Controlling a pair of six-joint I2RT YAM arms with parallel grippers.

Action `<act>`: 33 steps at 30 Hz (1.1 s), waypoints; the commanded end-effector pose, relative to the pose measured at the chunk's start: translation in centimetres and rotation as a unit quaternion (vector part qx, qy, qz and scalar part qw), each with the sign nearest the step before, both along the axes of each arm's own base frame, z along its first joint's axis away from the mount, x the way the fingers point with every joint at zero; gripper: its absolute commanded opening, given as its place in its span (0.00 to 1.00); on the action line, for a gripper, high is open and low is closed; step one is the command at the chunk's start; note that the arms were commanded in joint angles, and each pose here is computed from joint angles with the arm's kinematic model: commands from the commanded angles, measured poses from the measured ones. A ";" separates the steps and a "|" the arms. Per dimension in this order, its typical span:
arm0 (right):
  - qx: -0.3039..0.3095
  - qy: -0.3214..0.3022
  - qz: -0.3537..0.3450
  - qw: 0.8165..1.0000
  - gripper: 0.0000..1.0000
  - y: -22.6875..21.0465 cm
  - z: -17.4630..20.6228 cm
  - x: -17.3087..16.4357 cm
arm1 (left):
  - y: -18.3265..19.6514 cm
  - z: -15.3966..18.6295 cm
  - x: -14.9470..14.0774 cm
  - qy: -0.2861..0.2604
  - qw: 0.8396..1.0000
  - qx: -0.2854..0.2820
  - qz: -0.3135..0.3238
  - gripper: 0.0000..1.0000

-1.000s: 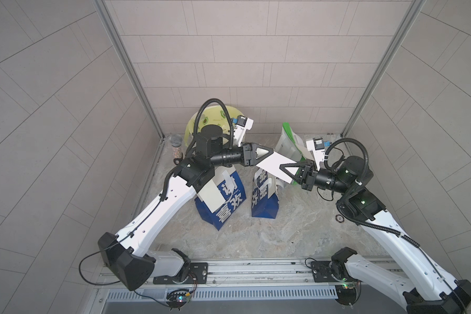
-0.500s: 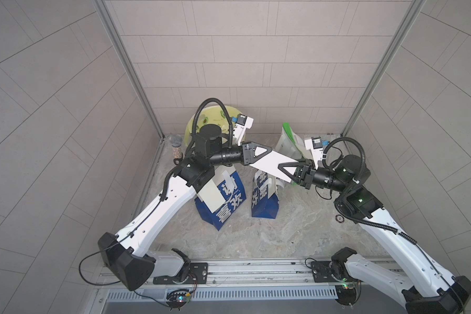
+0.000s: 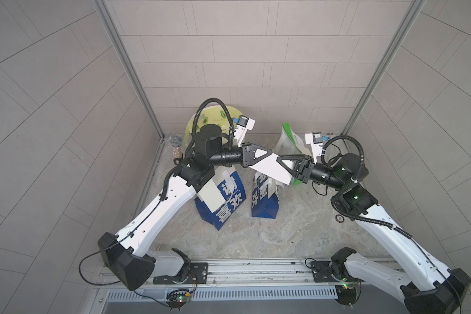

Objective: Shred takeout receipts and throw away
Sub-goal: Shred the takeout receipt.

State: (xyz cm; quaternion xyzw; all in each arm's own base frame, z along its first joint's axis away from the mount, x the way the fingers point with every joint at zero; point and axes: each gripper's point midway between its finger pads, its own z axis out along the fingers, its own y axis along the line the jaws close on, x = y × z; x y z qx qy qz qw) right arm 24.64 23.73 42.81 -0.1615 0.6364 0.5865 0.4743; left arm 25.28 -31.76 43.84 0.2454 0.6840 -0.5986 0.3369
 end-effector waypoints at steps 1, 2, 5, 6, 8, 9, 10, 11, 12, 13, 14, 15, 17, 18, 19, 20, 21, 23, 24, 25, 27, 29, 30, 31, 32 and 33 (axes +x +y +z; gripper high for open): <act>0.018 -0.017 0.007 1.000 0.21 0.1 1.4 -0.4 | -0.1 -0.2 -0.2 -0.007 1.000 0.002 -0.011 0.00; 0.018 -0.017 0.008 1.000 0.21 0.2 1.4 -0.4 | -0.1 -0.2 -0.2 -0.007 1.000 0.002 -0.012 0.00; 0.017 -0.015 0.009 1.000 0.16 0.3 1.2 -0.3 | -0.1 -0.2 -0.2 -0.007 1.000 0.002 -0.014 0.00; 0.017 -0.015 0.010 1.000 0.12 0.4 1.2 -0.3 | -0.1 -0.2 -0.2 -0.006 1.000 0.002 -0.014 0.00; 0.016 -0.016 0.011 1.000 0.06 0.4 1.2 -0.3 | -0.1 -0.2 -0.2 -0.005 1.000 0.003 -0.013 0.00; 0.013 -0.018 0.010 1.000 0.02 0.4 1.1 -0.3 | -0.1 -0.2 -0.1 -0.004 1.000 0.003 -0.011 0.00; 0.007 -0.021 0.009 1.000 0.00 0.5 1.1 -0.3 | -0.1 -0.4 0.1 -0.001 1.000 0.005 -0.006 0.00; -0.001 -0.023 0.005 1.000 0.00 0.5 0.9 -0.1 | 0.0 -0.5 0.4 0.003 1.000 0.009 0.004 0.00; -0.015 -0.027 -0.002 1.000 0.00 0.4 0.7 0.0 | 0.2 -0.8 0.9 0.010 1.000 0.018 0.022 0.00; -0.033 -0.036 -0.010 0.999 0.00 0.4 0.4 0.0 | 0.4 -1.2 1.7 0.023 0.998 0.029 0.046 0.00; -0.050 -0.046 -0.017 0.998 0.00 0.4 0.2 0.0 | 0.7 -1.7 2.4 0.036 0.996 0.040 0.071 0.00; -0.075 -0.067 -0.025 0.995 0.00 0.4 0.0 -0.1 | 1.1 -2.3 3.4 0.055 0.992 0.053 0.103 0.00; -0.120 -0.110 -0.046 0.986 0.00 0.3 -0.1 -0.2 | 2.1 -4.0 5.2 0.106 0.977 0.081 0.167 0.00; -0.141 -0.137 -0.057 0.979 0.00 0.2 0.0 -0.2 | 2.5 -4.8 5.9 0.135 0.968 0.090 0.192 0.00; -0.158 -0.166 -0.067 0.971 0.00 0.1 0.3 -0.3 | 2.7 -5.5 6.3 0.156 0.961 0.098 0.206 0.00; -0.168 -0.190 -0.073 0.964 0.00 0.1 0.7 -0.4 | 2.8 -6.0 6.6 0.171 0.956 0.105 0.216 0.00; -0.178 -0.217 -0.074 0.957 0.00 0.2 1.0 -0.7 | 2.9 -6.4 6.9 0.185 0.950 0.110 0.225 0.00; -0.188 -0.258 -0.067 0.945 0.00 0.6 1.7 -1.5 | 3.1 -7.2 7.3 0.200 0.943 0.119 0.237 0.00; -0.188 -0.273 -0.059 0.942 0.00 0.8 2.1 -1.9 | 3.3 -7.5 7.5 0.205 0.939 0.125 0.246 0.00; -0.185 -0.286 -0.052 0.939 0.00 1.0 2.6 -2.3 | 3.5 -7.8 7.7 0.207 0.936 0.130 0.254 0.00; -0.173 -0.295 -0.038 0.939 0.00 1.3 3.4 -3.1 | 4.0 -8.0 8.0 0.205 0.931 0.138 0.270 0.00; -0.151 -0.291 -0.031 0.944 0.00 1.3 4.2 -3.7 | 4.5 -7.7 8.3 0.199 0.928 0.138 0.284 0.00; -0.140 -0.286 -0.029 0.947 0.00 1.3 4.5 -3.8 | 4.7 -7.4 8.5 0.191 0.928 0.136 0.290 0.00; -0.128 -0.285 -0.033 0.950 0.00 1.1 5.0 -4.0 | 4.9 -6.9 8.8 0.180 0.928 0.134 0.297 0.00; -0.115 -0.281 -0.037 0.952 0.00 1.0 5.4 -4.0 | 5.2 -6.3 9.1 0.169 0.928 0.133 0.304 0.00; -0.105 -0.280 -0.052 0.953 0.00 0.6 5.9 -3.8 | 5.6 -5.5 9.5 0.153 0.928 0.133 0.314 0.00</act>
